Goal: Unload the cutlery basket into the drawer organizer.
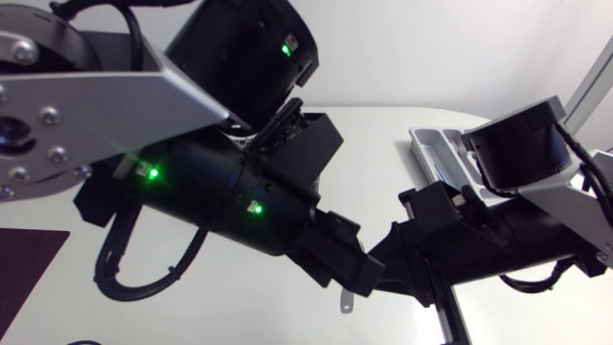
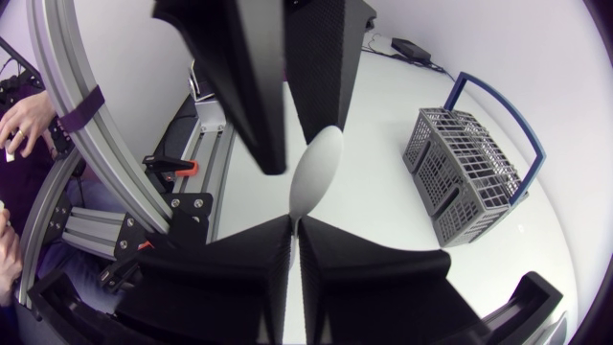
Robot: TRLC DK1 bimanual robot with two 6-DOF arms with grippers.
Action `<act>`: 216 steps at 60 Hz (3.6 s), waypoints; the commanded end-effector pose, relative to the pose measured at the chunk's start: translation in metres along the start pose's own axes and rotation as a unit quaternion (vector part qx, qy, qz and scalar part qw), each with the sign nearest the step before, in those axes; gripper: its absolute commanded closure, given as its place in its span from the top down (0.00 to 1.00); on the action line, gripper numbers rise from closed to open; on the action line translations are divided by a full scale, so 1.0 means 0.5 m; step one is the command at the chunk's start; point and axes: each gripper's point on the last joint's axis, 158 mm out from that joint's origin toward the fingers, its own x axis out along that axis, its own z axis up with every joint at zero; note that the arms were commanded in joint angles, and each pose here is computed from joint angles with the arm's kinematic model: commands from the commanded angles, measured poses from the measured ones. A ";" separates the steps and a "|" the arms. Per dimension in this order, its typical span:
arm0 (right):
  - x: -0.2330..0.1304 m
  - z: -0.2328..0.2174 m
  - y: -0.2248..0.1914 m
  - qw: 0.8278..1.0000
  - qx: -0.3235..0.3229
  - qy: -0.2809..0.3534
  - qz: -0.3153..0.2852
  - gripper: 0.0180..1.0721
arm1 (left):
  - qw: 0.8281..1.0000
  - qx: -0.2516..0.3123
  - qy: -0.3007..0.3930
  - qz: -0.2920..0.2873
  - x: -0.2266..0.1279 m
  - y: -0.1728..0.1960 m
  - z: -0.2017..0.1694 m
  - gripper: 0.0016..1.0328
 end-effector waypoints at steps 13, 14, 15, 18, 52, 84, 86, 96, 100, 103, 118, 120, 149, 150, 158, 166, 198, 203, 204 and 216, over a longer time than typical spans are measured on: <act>-0.002 -0.022 -0.039 0.999 0.041 0.014 -0.024 0.05 | 0.999 -0.041 0.026 0.020 -0.020 0.026 -0.004 0.96; -0.004 -0.024 -0.042 0.999 0.042 0.014 -0.026 0.05 | 0.998 -0.045 0.030 0.024 -0.021 0.031 -0.006 0.96; -0.005 -0.024 -0.043 0.999 0.044 0.014 -0.028 0.05 | 0.998 -0.049 0.037 0.028 -0.020 0.036 -0.011 0.96; -0.011 -0.026 -0.049 0.998 0.048 0.013 -0.035 0.05 | 0.997 -0.057 0.050 0.035 -0.021 0.044 -0.021 0.96; -0.074 -0.143 -0.156 0.966 0.055 0.138 -0.211 0.05 | 0.972 -0.207 -0.006 0.114 -0.048 0.160 0.053 0.96; -0.238 -0.308 -0.267 0.875 0.004 0.302 -0.378 0.05 | 0.942 -0.232 -0.035 0.241 -0.085 0.299 0.063 0.96; -0.251 -0.315 -0.273 0.870 0.003 0.309 -0.384 0.05 | 0.941 -0.231 -0.035 0.246 -0.089 0.308 0.061 0.96; -0.329 -0.365 -0.311 0.841 0.001 0.343 -0.418 0.05 | 0.941 -0.209 -0.026 0.265 -0.107 0.349 0.046 0.96; -0.357 -0.385 -0.325 0.831 0.000 0.357 -0.427 0.05 | 0.941 -0.203 -0.029 0.269 -0.112 0.361 0.044 0.96; -0.376 -0.398 -0.334 0.825 0.001 0.364 -0.432 0.05 | 0.941 -0.201 -0.030 0.270 -0.114 0.367 0.040 0.96; -0.459 -0.501 -0.381 0.797 0.008 0.410 -0.444 0.05 | 0.941 -0.188 -0.029 0.279 -0.123 0.390 0.019 0.96; -0.468 -0.516 -0.388 0.794 0.009 0.413 -0.447 0.05 | 0.942 -0.187 -0.029 0.279 -0.124 0.392 0.018 0.96; -0.566 -0.680 -0.469 0.765 -0.003 0.467 -0.443 0.06 | 0.939 -0.184 -0.025 0.291 -0.142 0.419 -0.013 0.96; -0.566 -0.685 -0.472 0.765 -0.004 0.469 -0.442 0.06 | 0.938 -0.184 -0.025 0.291 -0.142 0.420 -0.014 0.96; -0.566 -0.712 -0.480 0.763 -0.009 0.478 -0.435 0.06 | 0.939 -0.178 -0.021 0.293 -0.144 0.423 -0.026 0.96; -0.564 -0.727 -0.481 0.760 -0.019 0.487 -0.429 0.13 | 0.939 -0.172 -0.021 0.296 -0.149 0.429 -0.036 0.96; -0.589 -0.705 -0.452 0.744 -0.018 0.494 -0.449 0.96 | 0.935 -0.171 -0.031 0.310 -0.184 0.453 -0.069 0.96; -0.595 -0.685 -0.450 0.740 -0.018 0.487 -0.463 0.96 | 0.934 -0.169 -0.034 0.313 -0.192 0.457 -0.074 0.96; -0.598 -0.680 -0.449 0.739 -0.017 0.485 -0.467 0.96 | 0.933 -0.170 -0.034 0.314 -0.193 0.458 -0.076 0.96; -0.592 -0.607 -0.440 0.753 0.003 0.432 -0.496 0.96 | 0.931 -0.171 -0.034 0.320 -0.206 0.464 -0.101 0.96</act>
